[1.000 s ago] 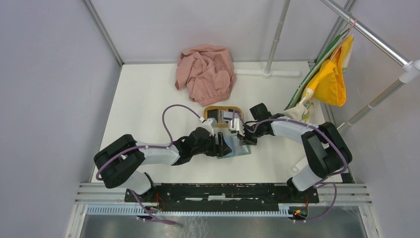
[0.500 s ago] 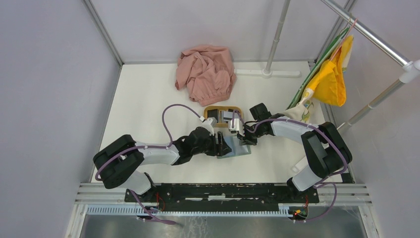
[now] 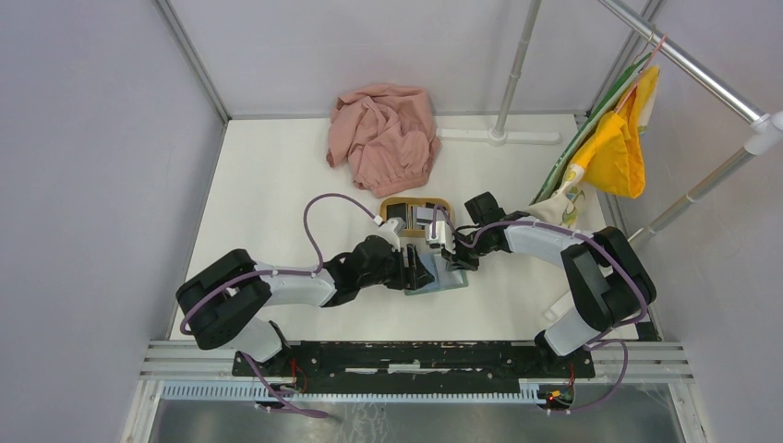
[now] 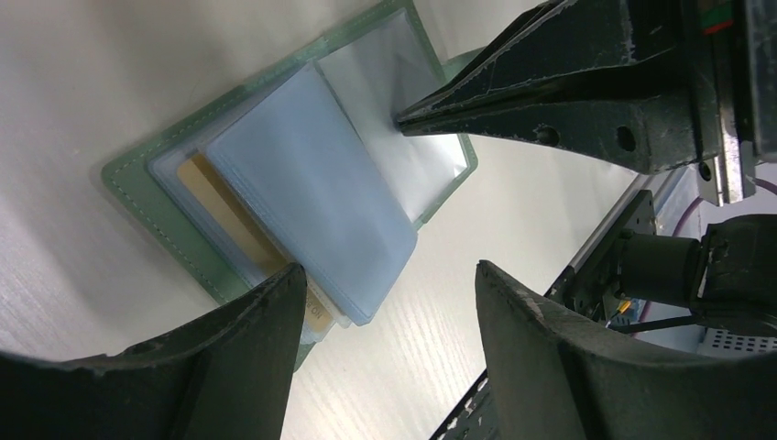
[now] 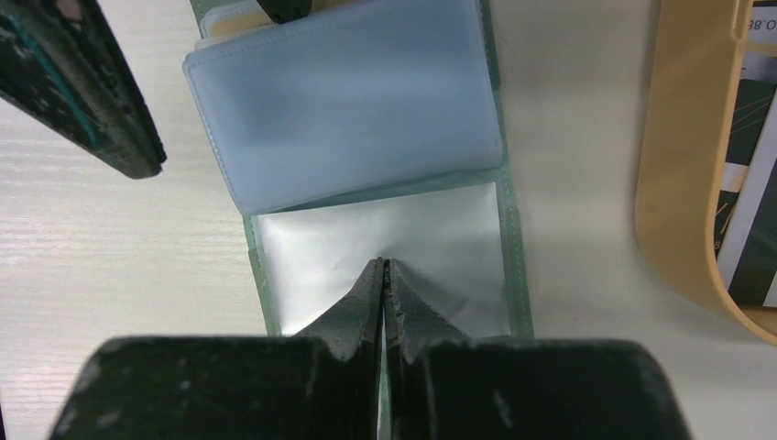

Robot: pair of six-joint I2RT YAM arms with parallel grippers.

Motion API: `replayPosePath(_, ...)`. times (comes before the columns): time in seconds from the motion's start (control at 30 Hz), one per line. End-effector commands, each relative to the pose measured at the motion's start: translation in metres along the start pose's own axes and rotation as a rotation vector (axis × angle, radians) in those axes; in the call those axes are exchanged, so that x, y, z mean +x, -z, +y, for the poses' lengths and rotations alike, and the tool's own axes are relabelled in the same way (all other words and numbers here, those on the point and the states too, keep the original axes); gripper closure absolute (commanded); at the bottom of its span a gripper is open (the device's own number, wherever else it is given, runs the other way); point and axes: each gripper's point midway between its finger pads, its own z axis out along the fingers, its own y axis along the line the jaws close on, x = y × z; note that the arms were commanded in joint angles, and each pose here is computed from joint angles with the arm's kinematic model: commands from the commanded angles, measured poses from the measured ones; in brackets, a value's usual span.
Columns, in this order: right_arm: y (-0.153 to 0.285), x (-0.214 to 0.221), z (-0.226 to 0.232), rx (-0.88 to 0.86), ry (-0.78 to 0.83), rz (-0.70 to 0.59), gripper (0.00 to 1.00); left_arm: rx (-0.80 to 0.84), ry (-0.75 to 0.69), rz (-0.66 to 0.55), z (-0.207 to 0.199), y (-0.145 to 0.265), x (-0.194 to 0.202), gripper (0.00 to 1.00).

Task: Put the credit cards into the card holder
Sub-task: Open the card holder at the center of the board.

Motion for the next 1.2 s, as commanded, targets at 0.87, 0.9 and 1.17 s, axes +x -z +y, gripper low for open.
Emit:
replayPosePath(0.87,0.037,-0.017,-0.035,0.158,-0.147,-0.081,0.70,0.321,0.015,-0.090,-0.084,-0.034,-0.042,0.26)
replayPosePath(0.9,0.038,-0.015,-0.038,0.175,-0.147,-0.070,0.70,0.324,0.014,-0.088,-0.084,-0.036,-0.042,0.26)
replayPosePath(1.17,0.052,-0.004,-0.060,0.304,-0.221,-0.031,0.77,0.339,0.011,-0.070,-0.088,-0.052,-0.042,0.26)
